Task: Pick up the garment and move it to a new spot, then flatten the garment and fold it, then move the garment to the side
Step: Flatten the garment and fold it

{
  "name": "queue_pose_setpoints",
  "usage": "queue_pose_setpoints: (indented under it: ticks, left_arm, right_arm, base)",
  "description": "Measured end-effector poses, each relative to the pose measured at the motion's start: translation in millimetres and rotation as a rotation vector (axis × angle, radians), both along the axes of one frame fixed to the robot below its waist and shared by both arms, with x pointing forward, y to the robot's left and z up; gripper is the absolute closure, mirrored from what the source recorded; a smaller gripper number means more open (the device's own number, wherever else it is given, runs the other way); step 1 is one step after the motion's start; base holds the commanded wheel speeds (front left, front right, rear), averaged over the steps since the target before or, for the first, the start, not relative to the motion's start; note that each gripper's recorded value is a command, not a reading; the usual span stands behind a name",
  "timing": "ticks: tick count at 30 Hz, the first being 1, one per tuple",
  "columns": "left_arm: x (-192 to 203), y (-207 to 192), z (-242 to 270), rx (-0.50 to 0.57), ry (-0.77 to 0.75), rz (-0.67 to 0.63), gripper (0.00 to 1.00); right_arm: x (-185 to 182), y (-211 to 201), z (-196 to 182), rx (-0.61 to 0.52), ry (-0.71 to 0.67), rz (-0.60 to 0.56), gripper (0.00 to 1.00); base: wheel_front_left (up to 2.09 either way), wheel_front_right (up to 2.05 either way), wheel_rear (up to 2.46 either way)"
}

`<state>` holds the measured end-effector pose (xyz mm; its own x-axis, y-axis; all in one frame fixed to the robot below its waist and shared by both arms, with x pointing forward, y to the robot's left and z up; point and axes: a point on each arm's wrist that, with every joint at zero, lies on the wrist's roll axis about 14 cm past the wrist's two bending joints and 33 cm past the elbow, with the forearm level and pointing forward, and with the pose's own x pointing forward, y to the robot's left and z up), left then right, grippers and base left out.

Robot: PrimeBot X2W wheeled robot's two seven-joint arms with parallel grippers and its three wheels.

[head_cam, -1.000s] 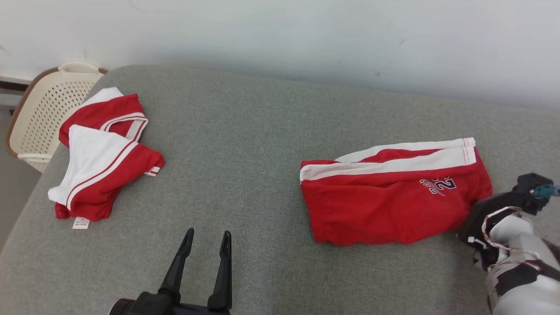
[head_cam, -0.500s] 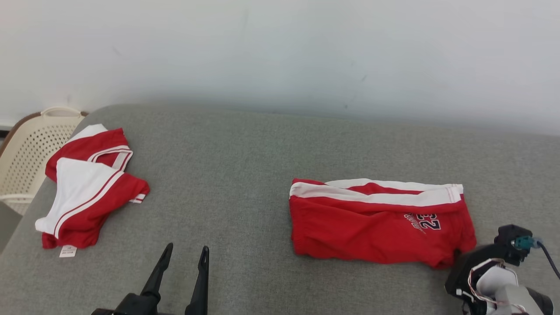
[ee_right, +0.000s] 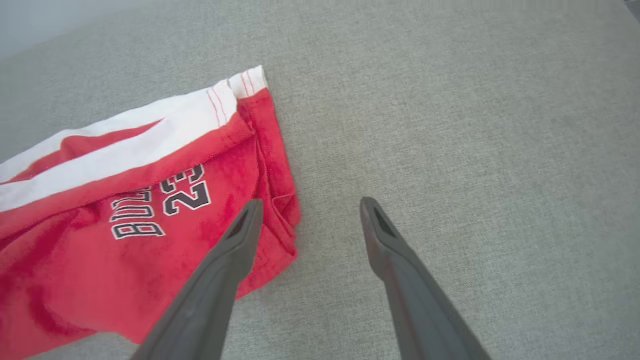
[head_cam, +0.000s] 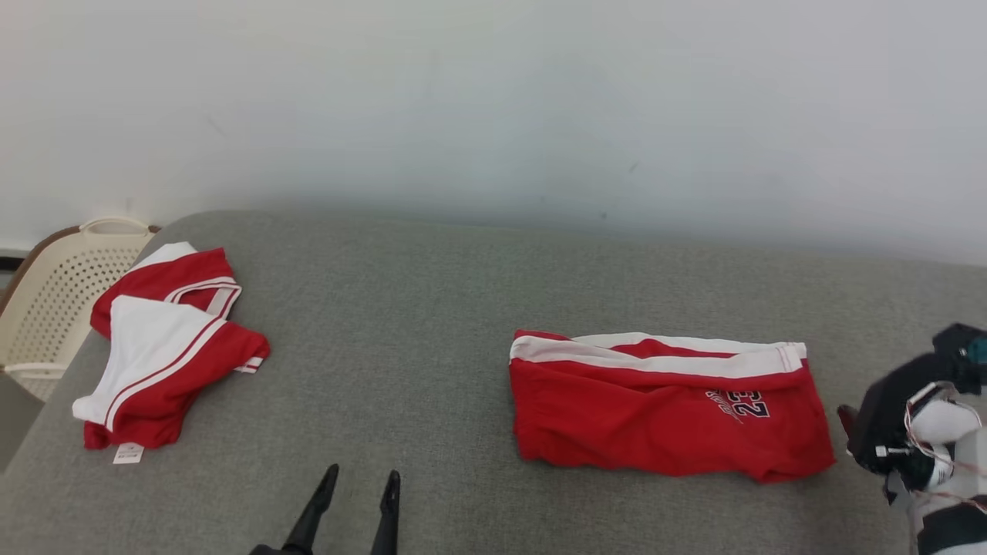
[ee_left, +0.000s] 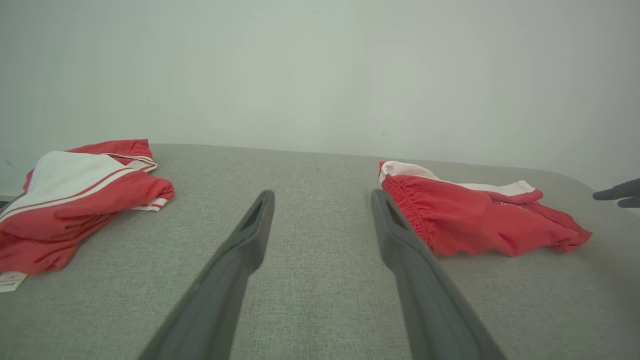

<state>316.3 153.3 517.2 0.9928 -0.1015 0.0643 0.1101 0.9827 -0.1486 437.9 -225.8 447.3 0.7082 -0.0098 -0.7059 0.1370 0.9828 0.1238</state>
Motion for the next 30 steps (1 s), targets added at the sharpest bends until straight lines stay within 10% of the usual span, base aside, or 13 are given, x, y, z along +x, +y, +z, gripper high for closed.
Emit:
queue_pose_setpoints:
  ticks: [30]
  left_arm:
    - [15,16,-40,-0.014,0.155,0.075,0.0]
  right_arm:
    - [53,23,-60,-0.13,0.324,0.081,0.0]
  base:
    - [0.0,0.0,0.0]
